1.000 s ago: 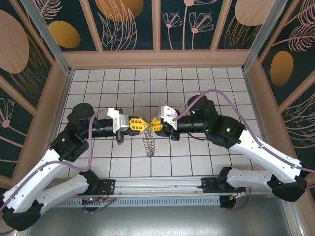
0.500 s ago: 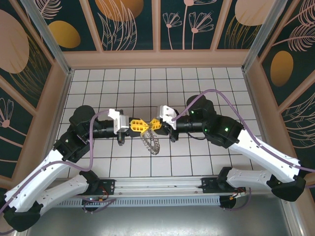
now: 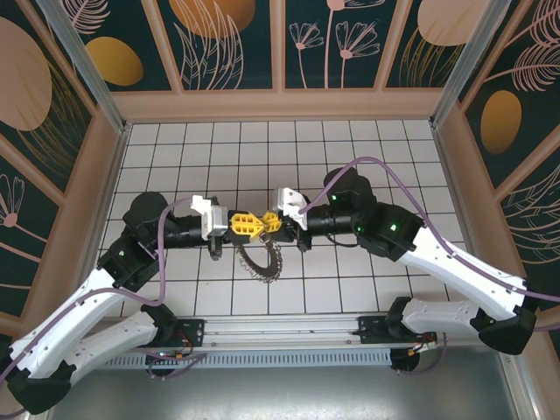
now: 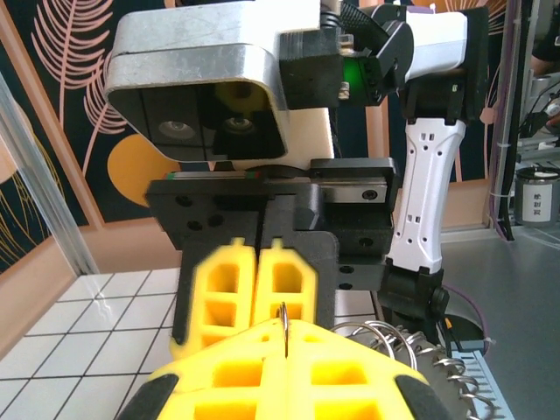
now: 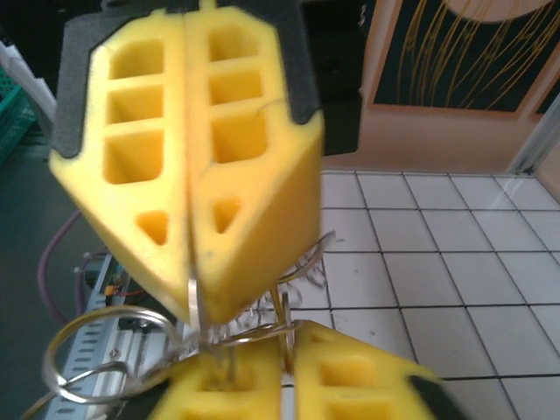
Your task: Put the keys on the keyring
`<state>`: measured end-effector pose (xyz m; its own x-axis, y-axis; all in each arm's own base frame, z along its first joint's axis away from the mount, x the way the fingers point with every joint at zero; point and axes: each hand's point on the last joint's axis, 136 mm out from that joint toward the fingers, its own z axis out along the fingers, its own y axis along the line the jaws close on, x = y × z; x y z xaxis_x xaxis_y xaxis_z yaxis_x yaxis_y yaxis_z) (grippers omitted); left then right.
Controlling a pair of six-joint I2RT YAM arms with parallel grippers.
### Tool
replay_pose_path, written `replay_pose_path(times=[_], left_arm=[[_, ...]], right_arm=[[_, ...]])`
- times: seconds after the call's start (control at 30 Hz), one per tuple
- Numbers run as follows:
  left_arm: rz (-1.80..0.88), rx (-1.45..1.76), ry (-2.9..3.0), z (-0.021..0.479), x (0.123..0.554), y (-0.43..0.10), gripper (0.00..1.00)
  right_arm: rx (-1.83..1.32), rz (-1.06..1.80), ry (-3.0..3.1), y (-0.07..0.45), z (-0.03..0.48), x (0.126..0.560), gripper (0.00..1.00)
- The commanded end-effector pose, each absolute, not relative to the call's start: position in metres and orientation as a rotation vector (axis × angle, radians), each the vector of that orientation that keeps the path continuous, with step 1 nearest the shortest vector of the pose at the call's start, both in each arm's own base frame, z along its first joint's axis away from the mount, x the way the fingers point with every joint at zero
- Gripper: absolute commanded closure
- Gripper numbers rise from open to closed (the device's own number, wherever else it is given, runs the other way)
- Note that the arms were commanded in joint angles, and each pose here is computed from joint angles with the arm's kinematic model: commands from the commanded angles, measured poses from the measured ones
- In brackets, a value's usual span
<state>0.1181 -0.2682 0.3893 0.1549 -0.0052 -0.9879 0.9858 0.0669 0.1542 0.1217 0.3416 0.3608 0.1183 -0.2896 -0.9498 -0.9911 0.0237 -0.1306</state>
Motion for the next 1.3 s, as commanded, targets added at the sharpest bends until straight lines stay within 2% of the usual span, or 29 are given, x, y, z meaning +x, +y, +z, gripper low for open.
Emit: replay_pose_path(times=[0.0,0.07,0.57,0.9,1.27], left_arm=[[-1.027,1.182,1.044,0.407,0.116,-0.264,1.0],[-1.025,1.177,1.041,0.408,0.116,-0.263,1.0],[-1.051,1.187,1.031,0.409,0.112,-0.264,1.0],[-1.051,1.187,1.033,0.409,0.113,-0.264,1.0],[-1.05,1.187,1.035,0.409,0.112,-0.264,1.0]], right_arm=[[-1.342,0.911,1.239,0.332,0.39,0.121,0.76],[-1.311,0.898,1.232,0.325,0.395,0.121,0.7],[-1.249,0.89,1.201,0.311,0.409,0.111,0.68],[-1.316,0.951,1.19,0.324,0.398,0.1,0.8],[-1.354,0.976,1.191,0.333,0.39,0.098,0.83]])
